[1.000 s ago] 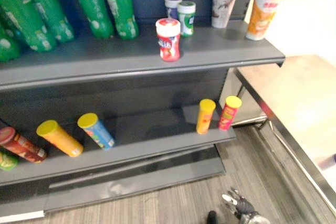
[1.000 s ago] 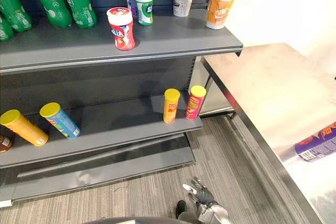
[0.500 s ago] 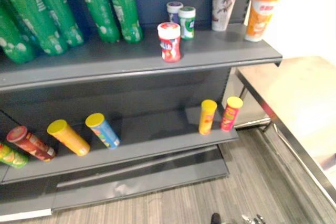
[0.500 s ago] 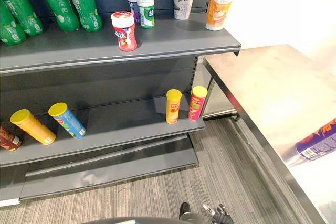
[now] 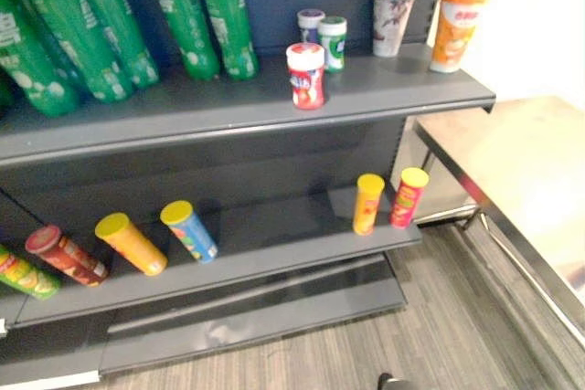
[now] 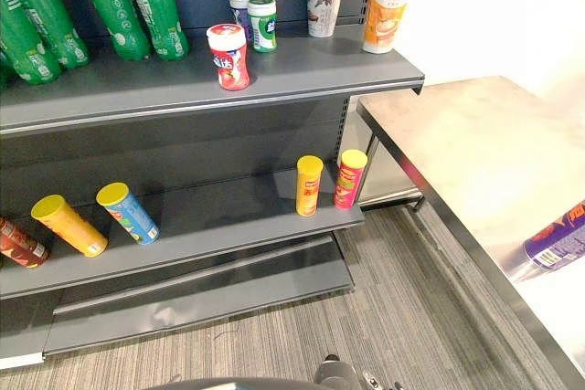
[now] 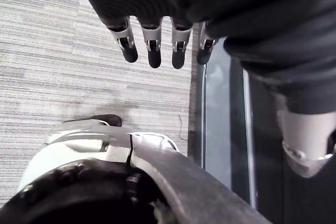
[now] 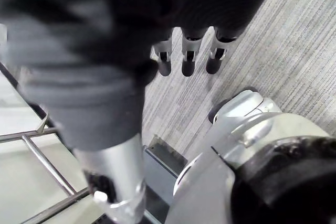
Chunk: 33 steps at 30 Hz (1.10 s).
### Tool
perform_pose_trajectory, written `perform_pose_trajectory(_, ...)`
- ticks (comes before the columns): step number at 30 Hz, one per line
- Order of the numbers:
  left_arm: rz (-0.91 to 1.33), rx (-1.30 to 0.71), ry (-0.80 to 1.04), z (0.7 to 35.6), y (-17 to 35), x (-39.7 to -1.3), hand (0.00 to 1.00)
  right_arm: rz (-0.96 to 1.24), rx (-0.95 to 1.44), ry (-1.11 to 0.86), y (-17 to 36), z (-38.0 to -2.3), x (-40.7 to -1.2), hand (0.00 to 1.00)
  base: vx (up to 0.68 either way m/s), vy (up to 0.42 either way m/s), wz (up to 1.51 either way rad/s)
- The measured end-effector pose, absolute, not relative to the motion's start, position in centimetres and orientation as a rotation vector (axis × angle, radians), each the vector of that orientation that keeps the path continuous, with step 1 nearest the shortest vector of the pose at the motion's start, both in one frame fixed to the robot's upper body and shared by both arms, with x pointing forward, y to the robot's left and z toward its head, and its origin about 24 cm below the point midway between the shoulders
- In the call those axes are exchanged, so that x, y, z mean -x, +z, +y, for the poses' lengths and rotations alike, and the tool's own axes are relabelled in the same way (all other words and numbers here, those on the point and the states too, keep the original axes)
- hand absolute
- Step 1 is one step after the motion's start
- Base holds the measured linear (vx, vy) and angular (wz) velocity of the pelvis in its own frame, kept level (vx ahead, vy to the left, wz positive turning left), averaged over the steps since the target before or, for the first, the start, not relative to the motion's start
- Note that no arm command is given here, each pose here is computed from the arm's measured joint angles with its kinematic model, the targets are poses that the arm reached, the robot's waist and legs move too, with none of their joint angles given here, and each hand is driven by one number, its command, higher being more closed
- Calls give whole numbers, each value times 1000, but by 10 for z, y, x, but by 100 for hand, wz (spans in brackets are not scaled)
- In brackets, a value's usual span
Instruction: Put the gum and the chips on the shelf.
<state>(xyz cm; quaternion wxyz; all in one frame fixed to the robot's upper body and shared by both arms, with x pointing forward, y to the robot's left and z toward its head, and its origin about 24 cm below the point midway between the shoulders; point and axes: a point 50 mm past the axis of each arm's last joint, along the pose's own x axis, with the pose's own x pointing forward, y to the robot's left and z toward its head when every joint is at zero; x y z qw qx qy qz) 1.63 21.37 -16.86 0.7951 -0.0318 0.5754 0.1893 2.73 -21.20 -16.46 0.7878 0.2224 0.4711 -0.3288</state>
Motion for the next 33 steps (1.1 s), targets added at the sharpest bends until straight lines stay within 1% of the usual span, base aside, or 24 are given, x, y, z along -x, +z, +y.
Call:
perform_pose_trajectory(9,1218,92,444,217,-167,-19,0,978,-481,-720,-163,-209,-35,0,44,8,-3)
perform_pose_trajectory(11,1200,92,438,217,-167,-24,0,929,-488,-716,-159,-209,-45,0,78,23,-5)
perform_pose_trajectory(16,1184,62,425,220,-165,-32,0,862,-561,-757,-155,-204,-53,0,-2,69,-19)
perform_pose_trajectory(20,1179,81,447,221,-164,-34,0,788,-584,-737,-149,-205,-67,0,-67,91,-109)
perform_pose_trajectory(23,1181,84,458,222,-164,-34,0,797,-589,-694,-151,-202,-72,0,40,-3,-148)
perform_pose_trajectory(25,1182,84,469,226,-164,-34,0,798,-568,-626,-151,-198,-87,0,-120,-77,-192)
perform_pose_trajectory(26,1152,96,458,221,-164,-45,0,768,-553,-611,-148,-204,-99,0,-211,-62,-126)
perform_pose_trajectory(29,1138,72,463,229,-161,-52,0,784,-552,-586,-150,-202,-99,0,-74,-107,-95)
perform_pose_trajectory(33,1159,81,460,225,-164,-48,0,769,-531,-546,-147,-200,-109,0,-63,-133,-71)
